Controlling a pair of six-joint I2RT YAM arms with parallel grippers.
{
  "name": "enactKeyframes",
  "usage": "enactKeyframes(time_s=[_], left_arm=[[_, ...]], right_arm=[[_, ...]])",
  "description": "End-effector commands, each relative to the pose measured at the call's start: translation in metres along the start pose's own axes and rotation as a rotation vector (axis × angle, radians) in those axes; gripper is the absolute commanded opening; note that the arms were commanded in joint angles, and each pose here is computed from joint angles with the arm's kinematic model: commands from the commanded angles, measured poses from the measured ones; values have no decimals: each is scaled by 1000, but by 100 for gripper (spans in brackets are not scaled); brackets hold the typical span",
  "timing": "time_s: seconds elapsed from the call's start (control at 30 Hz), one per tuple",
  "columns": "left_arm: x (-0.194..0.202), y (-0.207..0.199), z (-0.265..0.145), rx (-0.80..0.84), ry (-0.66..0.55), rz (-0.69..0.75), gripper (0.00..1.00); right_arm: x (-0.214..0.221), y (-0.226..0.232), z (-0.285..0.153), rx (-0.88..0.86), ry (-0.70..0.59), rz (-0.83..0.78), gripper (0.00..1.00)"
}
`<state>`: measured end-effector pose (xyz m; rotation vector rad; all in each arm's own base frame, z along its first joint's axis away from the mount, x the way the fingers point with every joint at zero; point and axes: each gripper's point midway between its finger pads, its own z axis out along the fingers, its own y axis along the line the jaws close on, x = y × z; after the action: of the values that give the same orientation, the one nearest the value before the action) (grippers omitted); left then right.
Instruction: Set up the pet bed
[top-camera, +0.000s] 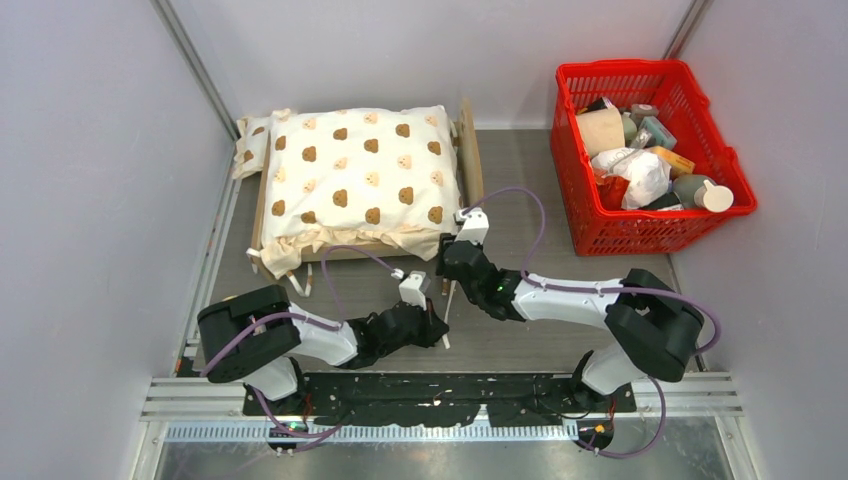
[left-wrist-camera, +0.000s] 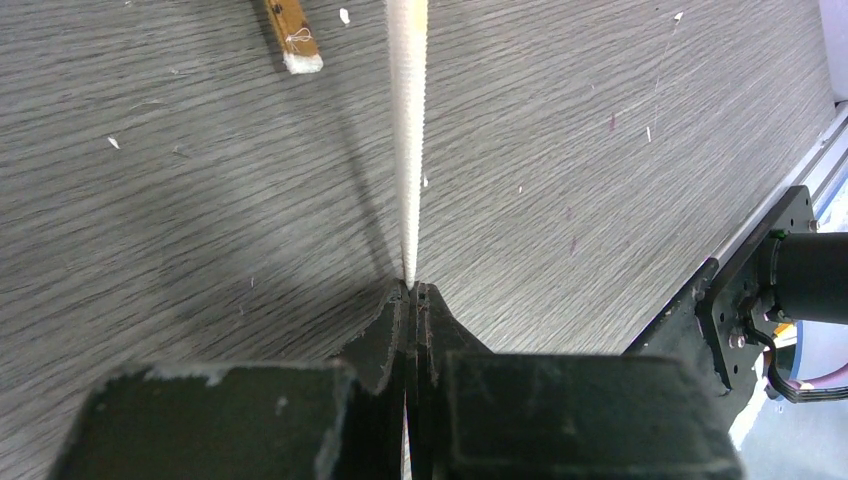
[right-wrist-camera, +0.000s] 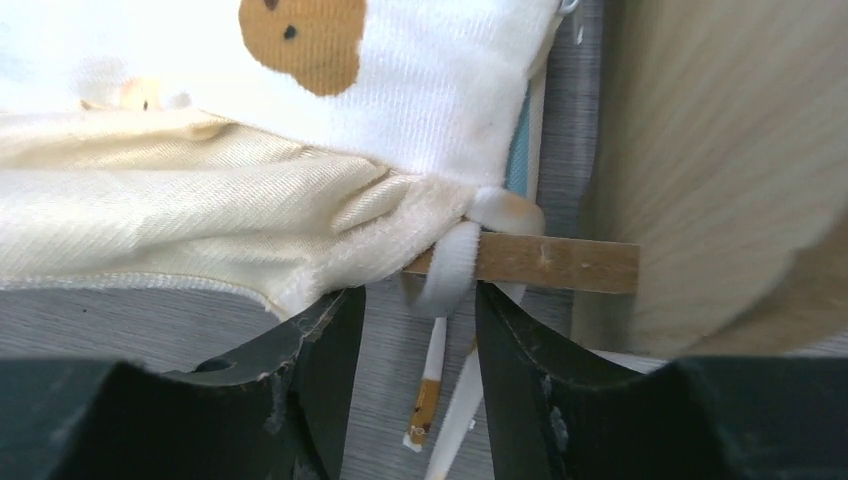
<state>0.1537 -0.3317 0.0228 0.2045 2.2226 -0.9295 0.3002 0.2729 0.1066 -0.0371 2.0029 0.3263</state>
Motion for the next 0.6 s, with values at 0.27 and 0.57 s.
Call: enactKeyframes(time_s=[0.27,0.57], left_arm=[[3,12,-4,-52,-11,-1,0],[0,17,-4,-97,-16,1,0]], right_arm=[[-38,-2,-35,-100,20,-45,5],[-24,-12,-80,-162,221,-138,5]])
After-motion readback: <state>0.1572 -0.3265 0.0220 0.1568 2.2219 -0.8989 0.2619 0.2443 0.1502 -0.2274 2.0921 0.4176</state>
